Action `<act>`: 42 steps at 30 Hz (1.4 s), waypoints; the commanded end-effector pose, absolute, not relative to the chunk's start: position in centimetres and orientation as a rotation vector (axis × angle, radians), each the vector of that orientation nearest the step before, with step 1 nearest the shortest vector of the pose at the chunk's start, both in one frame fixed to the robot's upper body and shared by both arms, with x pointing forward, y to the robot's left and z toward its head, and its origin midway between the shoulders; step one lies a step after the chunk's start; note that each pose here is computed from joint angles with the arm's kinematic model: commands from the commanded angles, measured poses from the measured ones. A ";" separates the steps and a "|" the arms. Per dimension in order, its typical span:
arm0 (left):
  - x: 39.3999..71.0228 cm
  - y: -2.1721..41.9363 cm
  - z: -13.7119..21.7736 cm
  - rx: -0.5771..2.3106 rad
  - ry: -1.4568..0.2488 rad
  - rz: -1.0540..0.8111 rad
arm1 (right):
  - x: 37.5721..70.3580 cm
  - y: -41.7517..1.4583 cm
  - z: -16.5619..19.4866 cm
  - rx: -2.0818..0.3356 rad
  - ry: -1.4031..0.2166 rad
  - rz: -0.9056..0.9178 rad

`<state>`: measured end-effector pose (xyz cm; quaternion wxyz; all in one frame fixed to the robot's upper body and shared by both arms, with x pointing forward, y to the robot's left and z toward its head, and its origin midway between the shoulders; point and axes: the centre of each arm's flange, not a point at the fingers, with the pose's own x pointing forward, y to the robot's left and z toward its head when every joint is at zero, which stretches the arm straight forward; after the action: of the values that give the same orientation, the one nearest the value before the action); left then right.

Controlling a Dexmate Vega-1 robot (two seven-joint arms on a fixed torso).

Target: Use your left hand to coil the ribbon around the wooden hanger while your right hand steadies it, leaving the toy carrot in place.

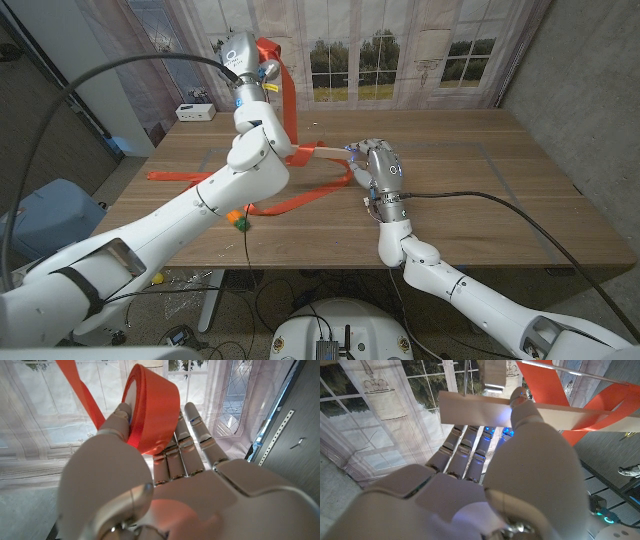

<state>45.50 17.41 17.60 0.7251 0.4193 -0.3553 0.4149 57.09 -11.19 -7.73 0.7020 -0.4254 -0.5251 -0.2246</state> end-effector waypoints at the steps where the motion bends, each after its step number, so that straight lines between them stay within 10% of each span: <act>1: 42.7 15.1 17.5 0.948 -0.929 0.900 | 58.8 -10.9 -6.9 -0.959 -1.104 -0.512; 24: 37.5 12.9 14.9 0.952 -1.081 0.776 | 61.9 -12.9 -5.1 -0.883 -0.991 -0.645; 42: 40.1 15.0 10.4 0.728 -0.947 0.422 | 58.8 -17.2 -4.2 -0.708 -0.999 -0.860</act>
<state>38.62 14.52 13.14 0.7332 0.3942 -0.4600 0.3091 60.70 -13.56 -4.59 0.7321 -0.3810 -0.4687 -0.3150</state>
